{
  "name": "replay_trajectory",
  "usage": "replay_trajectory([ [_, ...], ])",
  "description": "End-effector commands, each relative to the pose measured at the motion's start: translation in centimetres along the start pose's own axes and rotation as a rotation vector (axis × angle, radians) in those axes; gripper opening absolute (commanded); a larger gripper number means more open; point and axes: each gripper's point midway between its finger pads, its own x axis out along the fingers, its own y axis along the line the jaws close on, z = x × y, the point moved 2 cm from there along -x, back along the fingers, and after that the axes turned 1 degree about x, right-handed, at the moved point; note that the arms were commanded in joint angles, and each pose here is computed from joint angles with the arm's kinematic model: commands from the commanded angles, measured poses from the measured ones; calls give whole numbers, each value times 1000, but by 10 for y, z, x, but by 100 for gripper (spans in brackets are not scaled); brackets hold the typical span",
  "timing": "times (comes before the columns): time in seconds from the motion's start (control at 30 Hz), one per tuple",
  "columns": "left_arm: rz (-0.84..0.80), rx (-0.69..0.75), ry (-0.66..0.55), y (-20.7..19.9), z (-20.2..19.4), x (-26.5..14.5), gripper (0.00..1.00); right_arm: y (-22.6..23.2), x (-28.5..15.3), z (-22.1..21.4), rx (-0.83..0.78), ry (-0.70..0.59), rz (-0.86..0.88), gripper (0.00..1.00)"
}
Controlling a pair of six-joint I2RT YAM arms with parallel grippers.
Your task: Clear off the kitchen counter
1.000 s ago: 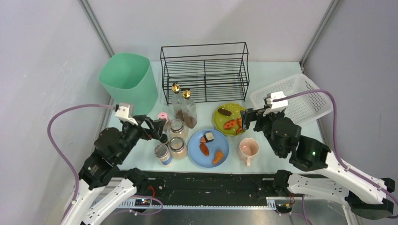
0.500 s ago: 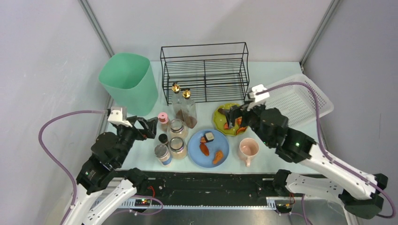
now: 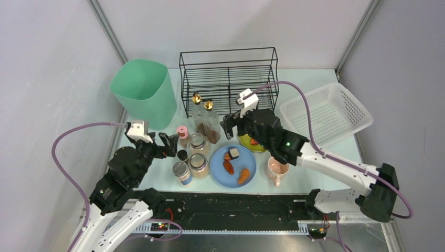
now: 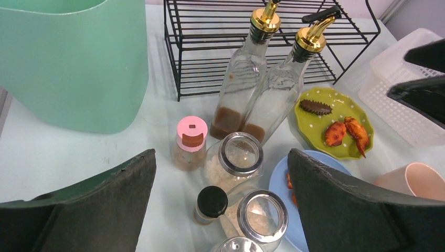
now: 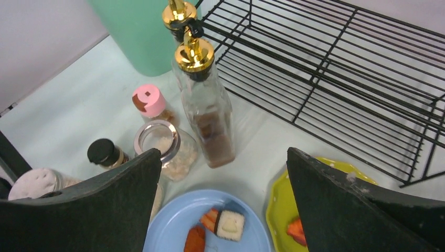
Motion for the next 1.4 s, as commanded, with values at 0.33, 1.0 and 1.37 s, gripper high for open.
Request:
replay_trajectory([
  [0.33, 45, 51, 12, 8, -4, 3, 98, 25, 75, 30, 157, -141, 25, 83],
  [1.0, 65, 57, 23, 11, -7, 4, 98, 34, 118, 9, 184, -202, -190, 58],
  [1.37, 66, 60, 30, 11, -8, 6, 98, 30, 127, -3, 181, -209, -246, 49],
])
